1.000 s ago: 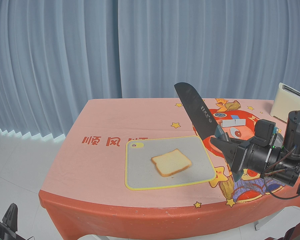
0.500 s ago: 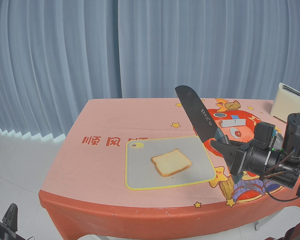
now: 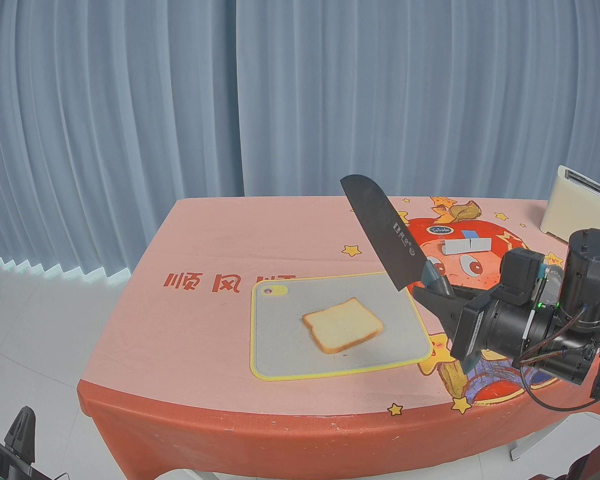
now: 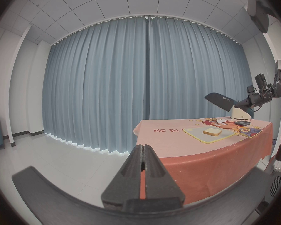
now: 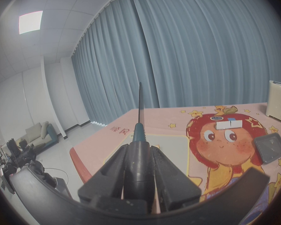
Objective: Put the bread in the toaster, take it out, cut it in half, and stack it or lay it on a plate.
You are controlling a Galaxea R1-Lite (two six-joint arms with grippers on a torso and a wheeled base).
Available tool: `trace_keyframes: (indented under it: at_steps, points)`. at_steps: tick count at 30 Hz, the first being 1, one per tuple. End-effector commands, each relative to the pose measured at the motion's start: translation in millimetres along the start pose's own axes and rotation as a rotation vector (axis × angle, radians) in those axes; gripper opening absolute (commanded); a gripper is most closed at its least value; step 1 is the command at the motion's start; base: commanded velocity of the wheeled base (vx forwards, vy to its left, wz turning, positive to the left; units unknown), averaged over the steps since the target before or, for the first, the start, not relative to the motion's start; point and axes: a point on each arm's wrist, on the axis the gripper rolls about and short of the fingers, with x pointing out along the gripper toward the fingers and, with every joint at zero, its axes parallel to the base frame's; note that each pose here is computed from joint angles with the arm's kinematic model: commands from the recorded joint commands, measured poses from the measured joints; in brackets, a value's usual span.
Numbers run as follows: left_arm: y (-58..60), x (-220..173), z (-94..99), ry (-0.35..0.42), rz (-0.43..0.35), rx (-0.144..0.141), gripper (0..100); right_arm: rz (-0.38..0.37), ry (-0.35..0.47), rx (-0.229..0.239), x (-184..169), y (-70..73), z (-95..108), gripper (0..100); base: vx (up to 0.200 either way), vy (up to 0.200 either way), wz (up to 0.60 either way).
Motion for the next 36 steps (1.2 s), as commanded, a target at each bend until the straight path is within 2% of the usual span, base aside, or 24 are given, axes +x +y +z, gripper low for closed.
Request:
trace_keyframes:
  at_steps: [1,10,16,20,25,28,36]
  points:
    - [0.1,0,-5.2,0.001,0.000,-0.001,0,0.006,0.045,-0.006,1,2.9,-6,0,0.000,0.000,0.00]
    - [0.0,0,-5.2,0.001,0.001,-0.001,0,0.019,0.168,-0.031,4,10.3,-26,0,0.000,0.000,0.00]
    - [0.0,0,-5.2,0.001,0.001,-0.001,0,0.018,0.177,-0.031,5,10.5,-27,0,0.000,0.000,0.00]
    - [0.1,0,-5.2,0.001,0.000,-0.001,0,0.022,0.156,-0.029,4,11.7,-22,0,0.000,0.000,0.00]
    - [0.0,0,-5.2,0.001,0.001,-0.001,0,0.034,0.109,-0.030,12,17.3,-6,0,0.000,0.000,0.00]
    - [0.1,0,-5.2,0.001,0.000,-0.001,0,0.018,0.131,-0.027,16,18.5,5,0,0.000,0.000,0.00]
    - [0.0,0,-5.2,0.001,0.001,-0.001,0,0.004,0.206,-0.065,7,15.5,-5,0,0.000,0.000,0.00]
